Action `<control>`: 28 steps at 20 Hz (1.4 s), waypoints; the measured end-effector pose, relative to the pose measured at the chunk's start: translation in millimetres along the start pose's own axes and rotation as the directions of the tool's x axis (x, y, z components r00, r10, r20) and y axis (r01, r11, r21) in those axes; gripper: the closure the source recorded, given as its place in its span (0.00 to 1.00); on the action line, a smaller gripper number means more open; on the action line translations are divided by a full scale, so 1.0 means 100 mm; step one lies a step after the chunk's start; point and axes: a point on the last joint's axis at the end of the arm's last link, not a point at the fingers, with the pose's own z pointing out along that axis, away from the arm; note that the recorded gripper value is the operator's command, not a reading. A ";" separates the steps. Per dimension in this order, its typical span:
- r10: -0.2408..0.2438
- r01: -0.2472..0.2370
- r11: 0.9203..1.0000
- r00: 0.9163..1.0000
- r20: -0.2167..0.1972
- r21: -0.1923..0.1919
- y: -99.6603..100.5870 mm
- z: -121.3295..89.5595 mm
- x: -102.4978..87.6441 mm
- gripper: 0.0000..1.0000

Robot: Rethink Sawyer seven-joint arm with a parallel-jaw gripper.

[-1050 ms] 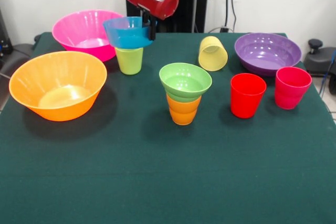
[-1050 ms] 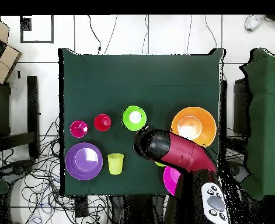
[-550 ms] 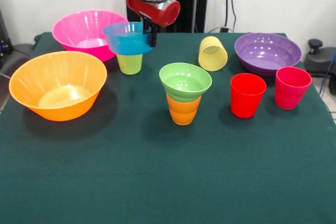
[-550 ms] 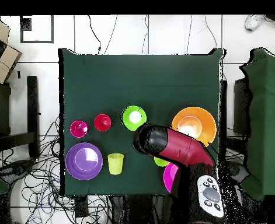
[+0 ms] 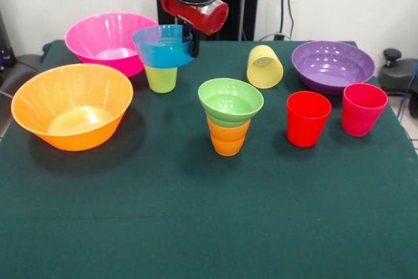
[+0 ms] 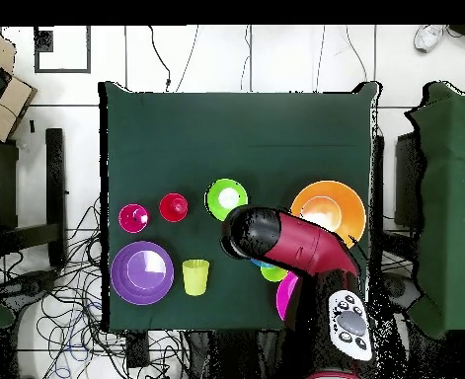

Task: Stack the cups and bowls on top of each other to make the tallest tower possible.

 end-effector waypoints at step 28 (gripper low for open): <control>-0.017 0.017 1.000 0.998 0.054 0.014 0.32 -0.03 -0.11 1.00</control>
